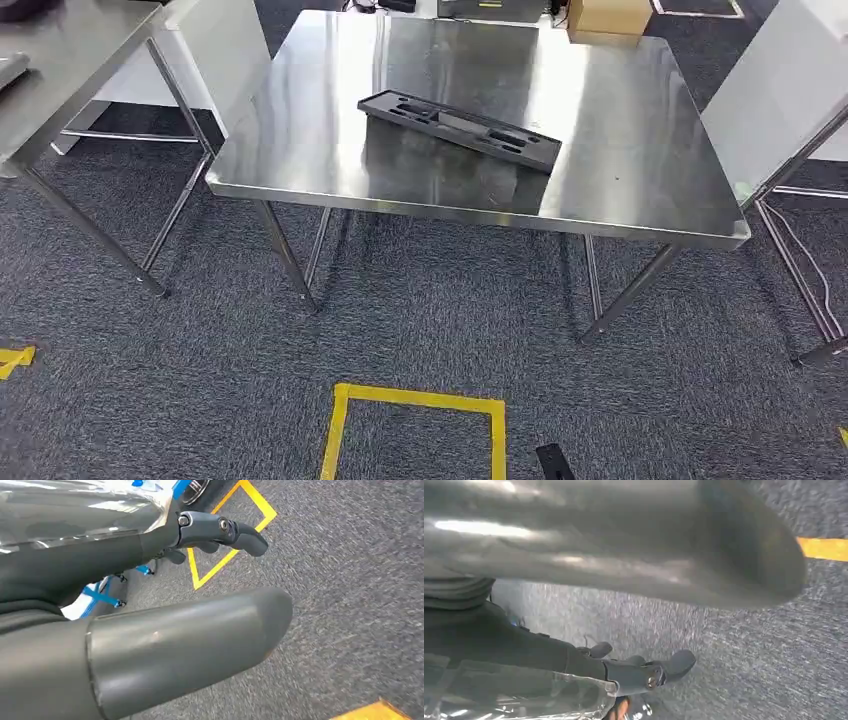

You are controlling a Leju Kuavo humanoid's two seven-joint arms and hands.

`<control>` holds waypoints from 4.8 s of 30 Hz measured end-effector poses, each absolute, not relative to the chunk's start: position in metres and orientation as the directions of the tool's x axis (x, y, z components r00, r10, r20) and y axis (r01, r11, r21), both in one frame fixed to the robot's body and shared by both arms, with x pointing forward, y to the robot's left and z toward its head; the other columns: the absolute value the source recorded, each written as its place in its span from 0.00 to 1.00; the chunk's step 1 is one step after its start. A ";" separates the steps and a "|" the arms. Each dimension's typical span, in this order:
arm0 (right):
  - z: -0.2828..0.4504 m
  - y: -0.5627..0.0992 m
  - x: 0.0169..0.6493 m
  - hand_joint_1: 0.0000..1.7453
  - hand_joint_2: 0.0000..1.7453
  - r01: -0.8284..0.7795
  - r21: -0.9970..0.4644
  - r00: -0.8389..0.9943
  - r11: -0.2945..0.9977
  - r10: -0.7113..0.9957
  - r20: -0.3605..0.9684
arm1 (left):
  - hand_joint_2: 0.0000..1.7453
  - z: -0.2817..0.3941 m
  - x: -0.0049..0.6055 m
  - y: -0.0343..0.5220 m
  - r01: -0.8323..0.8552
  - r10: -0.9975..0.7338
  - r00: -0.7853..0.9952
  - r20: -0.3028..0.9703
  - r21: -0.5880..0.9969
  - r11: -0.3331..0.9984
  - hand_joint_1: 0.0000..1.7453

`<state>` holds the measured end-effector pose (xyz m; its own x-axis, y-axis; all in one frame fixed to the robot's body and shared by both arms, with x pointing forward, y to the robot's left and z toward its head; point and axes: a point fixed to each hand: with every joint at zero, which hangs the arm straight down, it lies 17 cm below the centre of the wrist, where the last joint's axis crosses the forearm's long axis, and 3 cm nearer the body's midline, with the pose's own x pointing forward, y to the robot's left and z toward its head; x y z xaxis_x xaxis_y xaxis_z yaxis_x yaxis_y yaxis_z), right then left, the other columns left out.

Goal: Take the parts from the cabinet and place them on the table.

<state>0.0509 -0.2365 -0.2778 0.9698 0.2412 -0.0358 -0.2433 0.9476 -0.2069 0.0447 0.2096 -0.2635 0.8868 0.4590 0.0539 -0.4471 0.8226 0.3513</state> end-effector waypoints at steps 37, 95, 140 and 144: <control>-0.270 -0.231 0.105 0.00 0.00 -0.418 -0.315 0.871 0.852 0.475 0.129 | 0.00 -0.264 0.048 0.219 -0.367 0.370 0.927 0.067 0.370 0.853 0.00; -0.270 -0.292 0.095 0.00 0.00 -0.056 -0.416 0.979 0.908 0.133 0.157 | 0.00 -0.261 0.069 0.225 -0.243 0.207 0.969 0.135 0.386 0.890 0.00; -0.269 -0.298 0.093 0.00 0.00 -0.009 -0.422 0.969 0.907 0.112 0.220 | 0.00 -0.273 0.052 0.291 -0.210 0.175 0.977 0.121 0.405 0.890 0.00; -0.268 -0.298 0.099 0.00 0.00 -0.014 -0.424 0.965 0.905 0.123 0.230 | 0.00 -0.273 0.048 0.294 -0.223 0.191 0.975 0.117 0.420 0.880 0.00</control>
